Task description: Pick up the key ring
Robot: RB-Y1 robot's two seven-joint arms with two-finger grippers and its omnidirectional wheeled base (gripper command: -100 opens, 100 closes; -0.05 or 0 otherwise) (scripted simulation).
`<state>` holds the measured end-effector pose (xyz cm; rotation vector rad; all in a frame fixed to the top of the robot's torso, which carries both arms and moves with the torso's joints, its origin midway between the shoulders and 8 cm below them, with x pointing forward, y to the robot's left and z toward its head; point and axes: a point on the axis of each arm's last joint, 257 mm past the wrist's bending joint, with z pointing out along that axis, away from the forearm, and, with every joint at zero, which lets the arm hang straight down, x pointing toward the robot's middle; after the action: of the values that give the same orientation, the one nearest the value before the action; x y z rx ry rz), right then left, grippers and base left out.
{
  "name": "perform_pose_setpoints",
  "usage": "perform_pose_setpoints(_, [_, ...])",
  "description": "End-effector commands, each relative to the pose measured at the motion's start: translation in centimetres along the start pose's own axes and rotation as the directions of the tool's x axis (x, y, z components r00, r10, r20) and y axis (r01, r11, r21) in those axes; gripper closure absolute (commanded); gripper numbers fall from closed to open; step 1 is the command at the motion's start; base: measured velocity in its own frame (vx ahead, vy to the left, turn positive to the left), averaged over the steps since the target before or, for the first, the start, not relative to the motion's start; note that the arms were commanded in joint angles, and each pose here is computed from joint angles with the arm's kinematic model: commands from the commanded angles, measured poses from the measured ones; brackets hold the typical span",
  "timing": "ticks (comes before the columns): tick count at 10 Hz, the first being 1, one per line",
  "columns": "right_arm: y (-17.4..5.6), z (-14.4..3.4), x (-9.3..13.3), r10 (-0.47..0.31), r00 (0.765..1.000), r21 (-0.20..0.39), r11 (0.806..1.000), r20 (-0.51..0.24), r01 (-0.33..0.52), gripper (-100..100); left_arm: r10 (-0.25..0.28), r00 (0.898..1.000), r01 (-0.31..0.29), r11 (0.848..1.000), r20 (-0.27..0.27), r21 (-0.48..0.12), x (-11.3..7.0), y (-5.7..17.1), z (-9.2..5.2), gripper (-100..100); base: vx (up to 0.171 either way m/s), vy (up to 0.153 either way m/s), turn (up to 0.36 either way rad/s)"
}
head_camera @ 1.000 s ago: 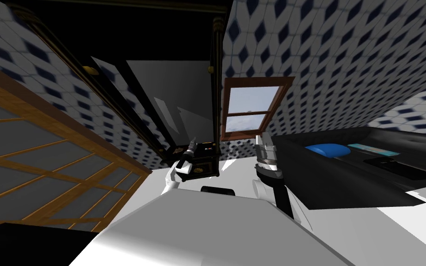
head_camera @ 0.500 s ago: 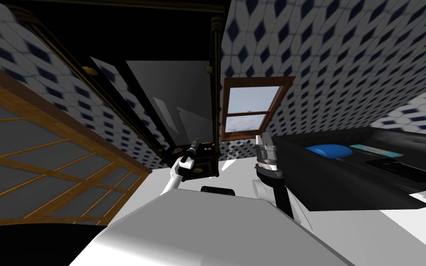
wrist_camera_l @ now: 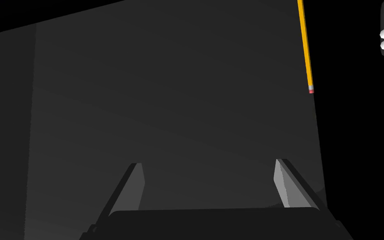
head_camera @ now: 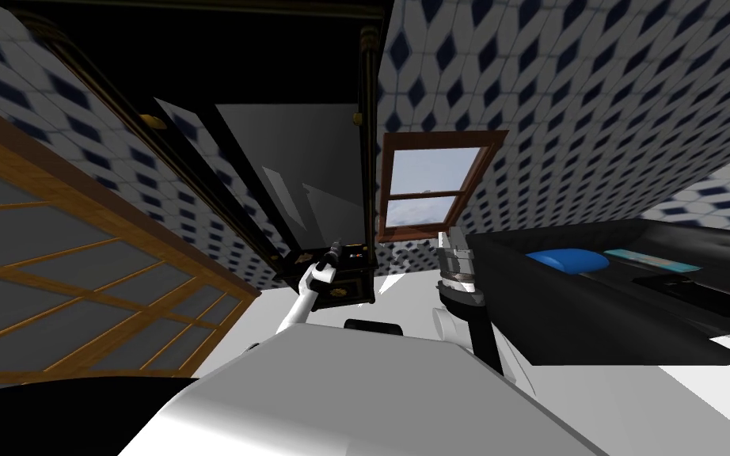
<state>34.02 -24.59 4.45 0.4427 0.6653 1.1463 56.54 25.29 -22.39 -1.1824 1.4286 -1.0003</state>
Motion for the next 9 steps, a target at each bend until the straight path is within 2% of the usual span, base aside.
perform_pose_setpoints(1, [0.0, 0.0, 0.0, 0.000, 1.000, 0.000, 1.000, 0.000, 0.000, 0, -0.001, 1.000, 0.001, 0.998, 0.002, -0.061, -0.1, 1.5, 0.9, -100, 0.015, -0.023, 0.013])
perform_pose_setpoints(2, [0.0, 0.0, 0.0, 0.000, 1.000, 0.000, 1.000, 0.000, 0.000, 0, -0.001, 1.000, 0.001, 0.998, 0.002, -0.063, -0.1, 1.6, 0.9, -100, 0.008, -0.010, -0.004])
perform_pose_setpoints(3, [0.0, 0.0, 0.0, 0.000, 1.000, 0.000, 1.000, 0.000, 0.000, 0, -0.003, 1.000, 0.003, 0.995, 0.002, -0.104, 0.1, 2.1, 2.0, -100, 0.011, -0.011, 0.033])
perform_pose_setpoints(4, [0.0, 0.0, 0.0, 0.000, 1.000, 0.000, 1.000, 0.000, 0.000, 0, -0.002, 1.000, 0.003, 0.991, 0.004, -0.134, 0.1, 3.1, 2.0, -100, 0.014, -0.016, 0.013])
perform_pose_setpoints(5, [0.0, 0.0, 0.0, 0.000, 1.000, 0.000, 1.000, 0.000, 0.000, 0, -0.006, 1.000, 0.007, 0.987, 0.005, -0.162, 0.2, 3.3, 2.8, -100, 0.018, -0.022, 0.032])
perform_pose_setpoints(6, [0.0, 0.0, 0.0, 0.000, 1.000, 0.000, 1.000, 0.000, 0.000, 0, -0.004, 1.000, 0.005, 0.980, 0.006, -0.201, 0.2, 4.5, 3.0, -100, 0.019, -0.019, 0.013])
perform_pose_setpoints(7, [0.0, 0.0, 0.0, 0.000, 1.000, 0.000, 1.000, 0.000, 0.000, 0, -0.009, 1.000, 0.010, 0.975, 0.007, -0.224, 0.4, 4.5, 3.7, -100, 0.031, -0.018, 0.042])
perform_pose_setpoints(8, [0.0, 0.0, 0.0, 0.000, 1.000, 0.000, 1.000, 0.000, 0.000, 0, -0.006, 1.000, 0.008, 0.965, 0.009, -0.263, 0.4, 5.5, 3.9, -100, 0.030, -0.013, 0.017])
perform_pose_setpoints(9, [0.0, 0.0, 0.0, 0.000, 1.000, 0.000, 1.000, 0.000, 0.000, 0, -0.005, 1.000, 0.008, 0.961, 0.010, -0.277, 0.4, 6.1, 3.8, -100, 0.015, -0.007, -0.007])
